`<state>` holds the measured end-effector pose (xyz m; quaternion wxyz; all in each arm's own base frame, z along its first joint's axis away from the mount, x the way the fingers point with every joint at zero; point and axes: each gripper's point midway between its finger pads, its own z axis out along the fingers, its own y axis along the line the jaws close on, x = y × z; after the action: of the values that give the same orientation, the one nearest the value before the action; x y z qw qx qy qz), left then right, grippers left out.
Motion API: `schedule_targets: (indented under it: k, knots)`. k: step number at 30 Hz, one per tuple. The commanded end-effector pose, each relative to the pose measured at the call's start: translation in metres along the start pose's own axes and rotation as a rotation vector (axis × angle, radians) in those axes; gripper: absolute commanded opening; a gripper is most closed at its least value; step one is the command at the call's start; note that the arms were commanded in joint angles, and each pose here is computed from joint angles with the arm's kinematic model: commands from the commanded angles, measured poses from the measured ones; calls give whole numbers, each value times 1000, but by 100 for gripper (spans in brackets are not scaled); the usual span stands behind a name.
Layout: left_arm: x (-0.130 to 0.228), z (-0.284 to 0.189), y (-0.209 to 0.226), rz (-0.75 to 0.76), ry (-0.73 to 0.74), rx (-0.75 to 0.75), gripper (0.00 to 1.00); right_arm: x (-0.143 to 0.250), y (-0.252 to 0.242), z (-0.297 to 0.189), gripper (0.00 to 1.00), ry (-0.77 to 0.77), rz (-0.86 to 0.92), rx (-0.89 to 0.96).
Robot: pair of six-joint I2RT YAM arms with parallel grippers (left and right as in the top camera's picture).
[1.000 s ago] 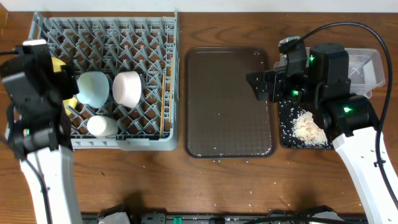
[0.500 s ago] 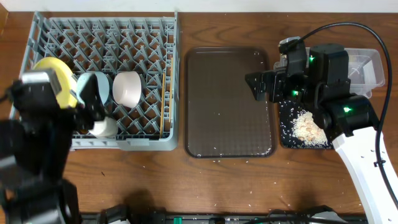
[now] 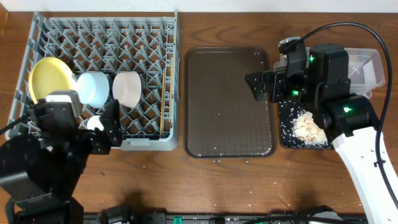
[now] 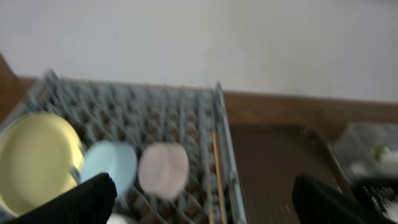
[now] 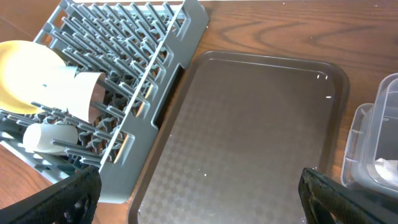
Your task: Sort waste into correct bins and load items into the dishwasher
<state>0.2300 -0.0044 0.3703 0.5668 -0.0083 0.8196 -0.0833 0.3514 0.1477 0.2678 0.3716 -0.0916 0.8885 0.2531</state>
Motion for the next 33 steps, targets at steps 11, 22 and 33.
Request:
schedule_targets:
  k: [11, 22, 33]
  knots:
    - [-17, 14, -7, 33, -108, -45, 92, -1, 2, -1, 99, -3, -2, -3]
    - [11, -2, 1, 28, -444, -46, 92, -1, 2, -1, 99, -3, -2, -3]
    - [74, -1, 17, 21, -519, -91, 92, -1, 2, -1, 99, -3, -2, -3]
